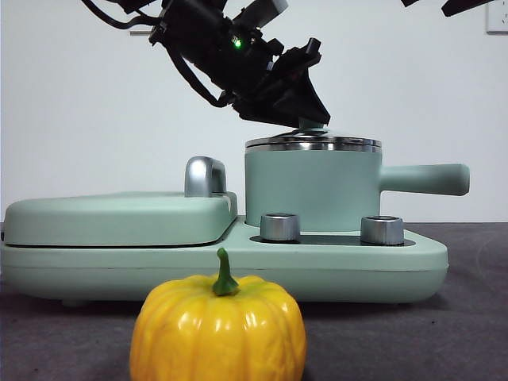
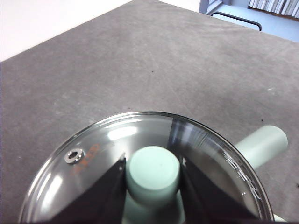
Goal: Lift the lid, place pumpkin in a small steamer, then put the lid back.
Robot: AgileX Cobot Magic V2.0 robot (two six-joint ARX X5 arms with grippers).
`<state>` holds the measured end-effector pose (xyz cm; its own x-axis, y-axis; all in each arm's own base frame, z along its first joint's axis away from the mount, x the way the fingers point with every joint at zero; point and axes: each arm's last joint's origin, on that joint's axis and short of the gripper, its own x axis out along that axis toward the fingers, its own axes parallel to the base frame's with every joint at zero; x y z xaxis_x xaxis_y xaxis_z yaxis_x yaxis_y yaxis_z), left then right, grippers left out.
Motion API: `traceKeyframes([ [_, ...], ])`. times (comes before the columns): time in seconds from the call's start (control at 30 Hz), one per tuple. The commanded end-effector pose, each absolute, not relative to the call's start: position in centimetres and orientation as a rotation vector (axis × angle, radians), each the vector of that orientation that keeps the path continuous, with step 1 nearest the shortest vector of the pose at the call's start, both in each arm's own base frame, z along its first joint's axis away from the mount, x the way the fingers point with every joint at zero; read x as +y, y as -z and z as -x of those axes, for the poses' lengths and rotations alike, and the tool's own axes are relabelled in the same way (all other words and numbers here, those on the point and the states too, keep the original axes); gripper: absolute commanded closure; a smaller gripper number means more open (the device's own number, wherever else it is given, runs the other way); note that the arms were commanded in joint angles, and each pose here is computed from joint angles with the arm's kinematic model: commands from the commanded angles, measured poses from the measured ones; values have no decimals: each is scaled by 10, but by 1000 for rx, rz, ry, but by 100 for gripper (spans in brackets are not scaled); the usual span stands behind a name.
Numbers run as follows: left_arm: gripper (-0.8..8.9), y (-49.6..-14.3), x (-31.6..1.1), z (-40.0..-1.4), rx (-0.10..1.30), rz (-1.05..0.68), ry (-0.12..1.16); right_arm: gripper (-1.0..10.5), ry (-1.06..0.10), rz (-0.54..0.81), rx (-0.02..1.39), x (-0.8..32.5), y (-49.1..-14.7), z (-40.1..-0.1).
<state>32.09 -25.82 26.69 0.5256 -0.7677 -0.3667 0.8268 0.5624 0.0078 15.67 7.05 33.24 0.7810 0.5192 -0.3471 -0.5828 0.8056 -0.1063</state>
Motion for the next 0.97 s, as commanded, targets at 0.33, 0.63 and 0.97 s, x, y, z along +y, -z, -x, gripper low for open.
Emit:
traceKeyframes([
  [0.33,806,-305,-251,-310,257,-174,919,565,-600,193,285,71,-340,-157],
  [0.63,804,-356,-207,-278,280,-180,841,564,-610,169,300,72,-339,-156],
  [0.97,801,-375,-136,-239,473,-199,651,563,-885,237,429,88,-325,-142],
])
